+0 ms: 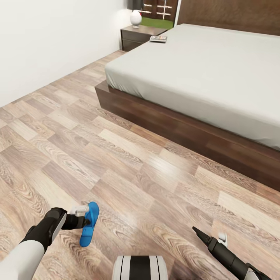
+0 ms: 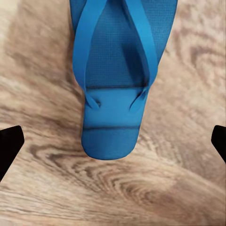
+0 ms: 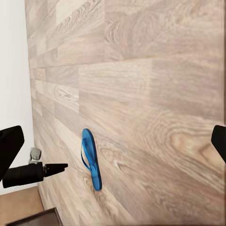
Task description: In the bedroom, move the book from the bed onto either nightstand, and place the two sandals side by side next to the bed.
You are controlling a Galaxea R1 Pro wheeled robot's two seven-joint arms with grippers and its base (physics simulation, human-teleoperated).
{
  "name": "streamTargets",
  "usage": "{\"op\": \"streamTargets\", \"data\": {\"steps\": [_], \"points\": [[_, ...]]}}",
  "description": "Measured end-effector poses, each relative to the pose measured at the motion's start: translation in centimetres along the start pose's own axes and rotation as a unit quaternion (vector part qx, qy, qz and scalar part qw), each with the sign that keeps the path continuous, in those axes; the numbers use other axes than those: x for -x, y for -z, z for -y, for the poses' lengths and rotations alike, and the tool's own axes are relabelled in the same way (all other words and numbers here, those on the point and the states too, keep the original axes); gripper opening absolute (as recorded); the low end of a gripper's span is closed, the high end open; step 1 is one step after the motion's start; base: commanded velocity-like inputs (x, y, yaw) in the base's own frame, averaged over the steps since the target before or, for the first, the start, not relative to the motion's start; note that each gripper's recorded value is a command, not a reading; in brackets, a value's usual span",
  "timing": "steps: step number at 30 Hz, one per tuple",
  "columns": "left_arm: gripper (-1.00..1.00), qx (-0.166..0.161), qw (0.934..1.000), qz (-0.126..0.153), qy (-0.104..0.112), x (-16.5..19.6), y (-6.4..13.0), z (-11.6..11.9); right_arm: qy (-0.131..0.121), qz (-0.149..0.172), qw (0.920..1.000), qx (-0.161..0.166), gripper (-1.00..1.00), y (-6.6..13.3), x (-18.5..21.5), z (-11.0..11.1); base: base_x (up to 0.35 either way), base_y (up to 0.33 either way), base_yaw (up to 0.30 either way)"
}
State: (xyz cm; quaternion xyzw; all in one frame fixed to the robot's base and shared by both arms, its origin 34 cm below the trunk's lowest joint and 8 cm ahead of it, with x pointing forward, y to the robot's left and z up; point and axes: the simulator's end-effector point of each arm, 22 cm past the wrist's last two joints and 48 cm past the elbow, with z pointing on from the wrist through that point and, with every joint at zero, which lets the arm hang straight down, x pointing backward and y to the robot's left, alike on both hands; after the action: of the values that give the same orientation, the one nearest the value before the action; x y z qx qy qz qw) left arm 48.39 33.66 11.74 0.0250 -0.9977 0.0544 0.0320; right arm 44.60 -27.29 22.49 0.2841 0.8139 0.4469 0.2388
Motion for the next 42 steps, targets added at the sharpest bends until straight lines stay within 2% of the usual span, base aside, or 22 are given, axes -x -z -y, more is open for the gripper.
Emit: {"op": "streamTargets", "data": {"steps": [8, 15, 23, 31, 42], "points": [[1.00, 0.001, 1.0000, -0.003, -0.003, -0.6, -1.5, -0.2, -0.010, -0.007, 0.9999, -0.010, 1.00, 0.0, -0.8, 1.3, 0.000, 0.000, 0.000], [1.00, 0.001, 1.0000, -0.001, -0.004, -0.5, -1.4, -0.3, -0.010, -0.007, 0.9999, -0.007, 1.00, 0.0, -0.8, 1.1, 0.000, 0.000, 0.000], [1.00, 0.001, 1.0000, 0.000, -0.005, -0.5, -1.4, -0.3, -0.010, -0.006, 0.9998, 0.017, 1.00, 0.0, -0.8, 0.1, 0.000, 0.000, 0.000], [1.00, 0.001, 1.0000, 0.000, -0.005, -0.4, -1.4, -0.3, -0.010, -0.006, 0.9984, 0.055, 1.00, 0.1, -0.8, -1.6, 0.000, 0.000, 0.000], [1.00, 0.002, 1.0000, 0.001, -0.005, -0.4, -1.4, -0.3, -0.010, -0.006, 0.9977, 0.067, 1.00, 0.2, -0.8, -2.1, 0.000, 0.000, 0.000]]}}
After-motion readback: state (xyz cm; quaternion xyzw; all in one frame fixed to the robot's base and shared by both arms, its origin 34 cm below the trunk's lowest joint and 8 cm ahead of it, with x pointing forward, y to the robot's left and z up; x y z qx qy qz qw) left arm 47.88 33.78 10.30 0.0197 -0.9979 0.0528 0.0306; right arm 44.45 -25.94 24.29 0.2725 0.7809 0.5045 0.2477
